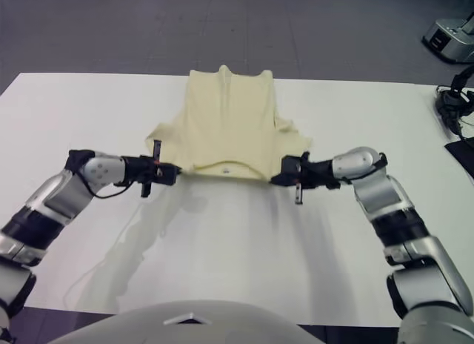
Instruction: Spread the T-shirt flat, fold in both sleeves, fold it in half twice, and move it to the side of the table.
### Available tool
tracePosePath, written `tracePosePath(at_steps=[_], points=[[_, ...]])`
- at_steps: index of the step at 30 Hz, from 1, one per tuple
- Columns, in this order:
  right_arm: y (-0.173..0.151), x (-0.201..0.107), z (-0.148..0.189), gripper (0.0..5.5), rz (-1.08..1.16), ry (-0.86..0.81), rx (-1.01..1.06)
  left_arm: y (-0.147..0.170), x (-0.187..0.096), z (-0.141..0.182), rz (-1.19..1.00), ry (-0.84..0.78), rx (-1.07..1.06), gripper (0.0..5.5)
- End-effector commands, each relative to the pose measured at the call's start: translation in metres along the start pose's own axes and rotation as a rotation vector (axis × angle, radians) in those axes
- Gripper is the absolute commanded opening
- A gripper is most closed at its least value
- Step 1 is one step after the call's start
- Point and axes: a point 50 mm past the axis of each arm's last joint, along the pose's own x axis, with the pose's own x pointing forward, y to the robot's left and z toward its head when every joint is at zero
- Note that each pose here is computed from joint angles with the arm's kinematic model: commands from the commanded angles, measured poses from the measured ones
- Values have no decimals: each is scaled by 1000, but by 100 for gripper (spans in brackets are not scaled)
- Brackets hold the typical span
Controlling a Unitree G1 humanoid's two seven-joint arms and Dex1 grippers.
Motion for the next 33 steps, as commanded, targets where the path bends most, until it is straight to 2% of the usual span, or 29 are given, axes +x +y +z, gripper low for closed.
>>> tracePosePath(at_steps=[1, 13, 17, 21, 23, 26, 29, 31, 33], points=[[48, -8, 13, 2, 187, 67, 3, -32, -26, 25, -166, -4, 11, 0], [82, -28, 20, 2, 271, 170, 32, -69, -40, 46, -252, -24, -105, 0], [80, -37, 26, 75, 255, 187, 18, -66, -42, 54, -219, -97, -209, 79], [68, -52, 32, 139, 177, 190, 18, -57, -61, 60, -237, -179, -311, 146], [53, -60, 34, 174, 63, 188, 11, -48, -73, 55, -201, -192, -383, 182], [20, -60, 32, 229, -223, 151, 1, -26, -86, 34, 2, -141, -504, 240], [6, -53, 32, 287, -405, 97, 20, -9, -89, -2, 287, -9, -705, 300], [3, -47, 34, 317, -494, 45, 46, -12, -87, -16, 397, 34, -849, 332], [8, -42, 35, 354, -542, -2, 92, -29, -80, -22, 385, 48, -964, 370]])
